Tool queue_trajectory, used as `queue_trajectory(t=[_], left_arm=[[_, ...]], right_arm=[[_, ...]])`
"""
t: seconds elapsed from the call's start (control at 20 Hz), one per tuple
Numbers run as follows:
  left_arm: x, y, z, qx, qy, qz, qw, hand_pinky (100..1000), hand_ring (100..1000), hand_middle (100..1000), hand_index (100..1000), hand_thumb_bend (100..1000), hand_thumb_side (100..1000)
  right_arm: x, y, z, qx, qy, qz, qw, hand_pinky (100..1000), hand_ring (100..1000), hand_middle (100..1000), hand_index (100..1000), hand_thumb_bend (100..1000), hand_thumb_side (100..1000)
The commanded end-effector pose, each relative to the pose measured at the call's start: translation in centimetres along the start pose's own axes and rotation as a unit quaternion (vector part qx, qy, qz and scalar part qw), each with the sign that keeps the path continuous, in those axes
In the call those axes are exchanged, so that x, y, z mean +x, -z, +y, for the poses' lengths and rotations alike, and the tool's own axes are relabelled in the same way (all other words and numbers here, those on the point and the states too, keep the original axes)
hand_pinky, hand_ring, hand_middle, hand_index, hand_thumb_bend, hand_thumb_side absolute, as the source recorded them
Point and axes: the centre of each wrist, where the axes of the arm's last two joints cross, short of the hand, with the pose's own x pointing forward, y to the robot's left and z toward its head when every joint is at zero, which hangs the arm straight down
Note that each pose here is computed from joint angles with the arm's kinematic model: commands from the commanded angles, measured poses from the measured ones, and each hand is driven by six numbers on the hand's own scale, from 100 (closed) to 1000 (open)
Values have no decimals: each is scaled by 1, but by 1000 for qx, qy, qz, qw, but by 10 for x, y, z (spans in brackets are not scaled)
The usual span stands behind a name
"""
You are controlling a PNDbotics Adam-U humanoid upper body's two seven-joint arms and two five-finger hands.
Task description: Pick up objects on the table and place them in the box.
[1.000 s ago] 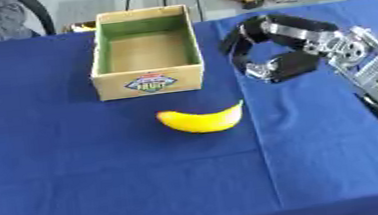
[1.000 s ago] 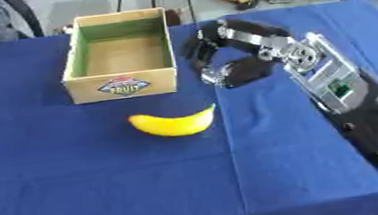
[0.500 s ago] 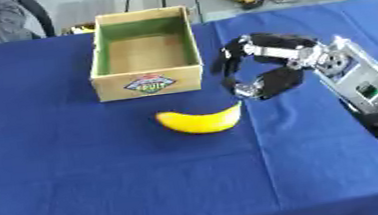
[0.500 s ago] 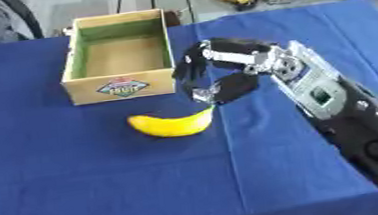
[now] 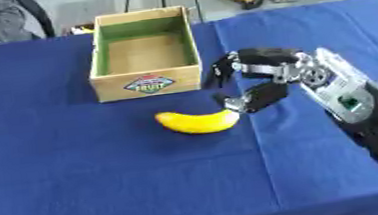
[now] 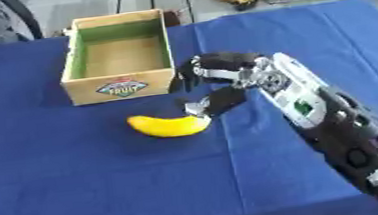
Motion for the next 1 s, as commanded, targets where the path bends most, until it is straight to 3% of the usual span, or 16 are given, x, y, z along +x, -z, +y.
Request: queue_trajectory(t=[0.05,1.0], left_arm=[[5,3,3,-5,6,-10,1000,524,480,550,640,179,1000],[5,3,2,-8,4,-10,1000,522,481,551,640,178,1000]], right_arm=[[-1,3,-7,-4,-23,1,1000,673,686,703,810,100,760],[-9,15,15,24,-22,11,999,684,704,724,838,100,844]])
